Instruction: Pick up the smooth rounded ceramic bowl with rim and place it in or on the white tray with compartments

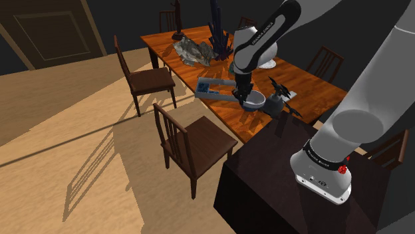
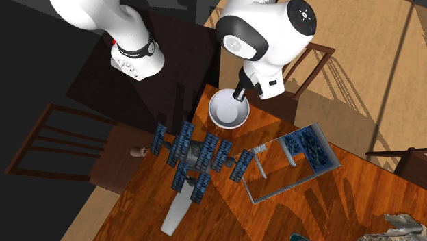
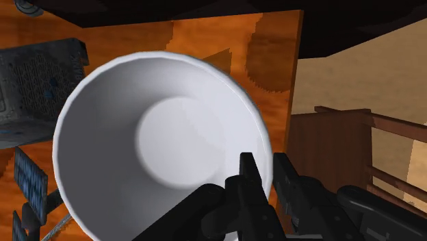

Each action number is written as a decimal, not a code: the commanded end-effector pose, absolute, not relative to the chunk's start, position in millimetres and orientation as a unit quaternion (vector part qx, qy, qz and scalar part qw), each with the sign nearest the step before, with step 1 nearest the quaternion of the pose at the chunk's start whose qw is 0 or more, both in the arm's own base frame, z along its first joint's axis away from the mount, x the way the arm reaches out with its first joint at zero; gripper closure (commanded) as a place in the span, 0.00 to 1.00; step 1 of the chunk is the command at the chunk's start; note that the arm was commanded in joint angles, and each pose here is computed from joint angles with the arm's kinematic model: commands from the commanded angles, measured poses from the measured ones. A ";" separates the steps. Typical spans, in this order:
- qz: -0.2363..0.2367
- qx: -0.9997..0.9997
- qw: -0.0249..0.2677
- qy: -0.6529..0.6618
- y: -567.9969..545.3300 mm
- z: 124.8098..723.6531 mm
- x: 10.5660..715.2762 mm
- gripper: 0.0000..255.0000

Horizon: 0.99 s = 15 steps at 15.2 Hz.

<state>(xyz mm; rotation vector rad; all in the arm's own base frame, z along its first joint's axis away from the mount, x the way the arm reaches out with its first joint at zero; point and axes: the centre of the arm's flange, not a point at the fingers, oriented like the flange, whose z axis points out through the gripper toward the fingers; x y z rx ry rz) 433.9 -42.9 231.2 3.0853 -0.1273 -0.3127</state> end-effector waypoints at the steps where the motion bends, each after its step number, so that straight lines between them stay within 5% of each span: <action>1: -0.101 0.994 0.019 -0.041 -43.3 241.5 433.7 1.00; 15: -0.101 0.994 0.019 -0.041 -92.4 271.1 583.0 1.00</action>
